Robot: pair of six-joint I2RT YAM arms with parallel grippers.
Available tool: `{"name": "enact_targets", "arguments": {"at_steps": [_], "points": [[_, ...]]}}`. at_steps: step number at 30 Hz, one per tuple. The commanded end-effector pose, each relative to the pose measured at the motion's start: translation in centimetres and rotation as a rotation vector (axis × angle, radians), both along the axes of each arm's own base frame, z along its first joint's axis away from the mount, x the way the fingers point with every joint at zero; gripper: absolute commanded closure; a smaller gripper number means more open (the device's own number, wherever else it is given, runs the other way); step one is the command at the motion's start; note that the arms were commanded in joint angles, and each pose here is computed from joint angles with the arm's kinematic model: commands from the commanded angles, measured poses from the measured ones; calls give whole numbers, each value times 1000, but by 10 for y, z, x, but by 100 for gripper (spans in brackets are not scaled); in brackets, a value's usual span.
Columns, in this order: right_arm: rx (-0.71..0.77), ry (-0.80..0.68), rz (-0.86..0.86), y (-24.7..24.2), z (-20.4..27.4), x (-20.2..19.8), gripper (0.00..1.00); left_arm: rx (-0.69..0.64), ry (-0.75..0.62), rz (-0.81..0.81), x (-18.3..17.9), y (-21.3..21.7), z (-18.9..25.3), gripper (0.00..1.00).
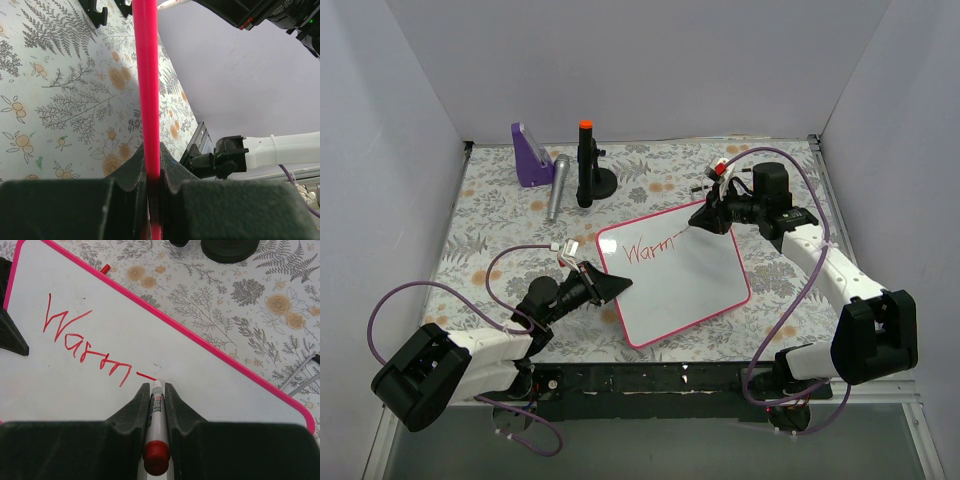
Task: Write a sentence on the whiteboard
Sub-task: Write on the whiteboard with the whiteboard marker without the cap.
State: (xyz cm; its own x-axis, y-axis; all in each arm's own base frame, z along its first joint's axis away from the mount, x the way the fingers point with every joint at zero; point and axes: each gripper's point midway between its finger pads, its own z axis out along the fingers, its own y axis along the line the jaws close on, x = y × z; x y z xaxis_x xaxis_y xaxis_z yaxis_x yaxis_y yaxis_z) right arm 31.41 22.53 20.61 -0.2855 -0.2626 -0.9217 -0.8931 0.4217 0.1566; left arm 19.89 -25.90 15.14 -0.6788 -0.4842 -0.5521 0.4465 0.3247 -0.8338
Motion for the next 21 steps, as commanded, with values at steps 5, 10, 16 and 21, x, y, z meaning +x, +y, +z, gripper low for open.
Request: {"name": "enact_targets", "arguments": {"at_steps": [5, 10, 16, 21], "points": [[-1, -73, -8, -4, 16, 8, 99, -70, -143, -30, -5, -3, 35, 100], [43, -53, 40, 4, 24, 2, 99, -69, -142, -33, -5, -4, 35, 100], [58, -58, 31, 8, 32, 10, 99, -70, -141, -33, -4, -4, 35, 100], [64, -56, 23, 10, 33, 14, 99, -70, -139, -35, -4, -4, 35, 100]]}}
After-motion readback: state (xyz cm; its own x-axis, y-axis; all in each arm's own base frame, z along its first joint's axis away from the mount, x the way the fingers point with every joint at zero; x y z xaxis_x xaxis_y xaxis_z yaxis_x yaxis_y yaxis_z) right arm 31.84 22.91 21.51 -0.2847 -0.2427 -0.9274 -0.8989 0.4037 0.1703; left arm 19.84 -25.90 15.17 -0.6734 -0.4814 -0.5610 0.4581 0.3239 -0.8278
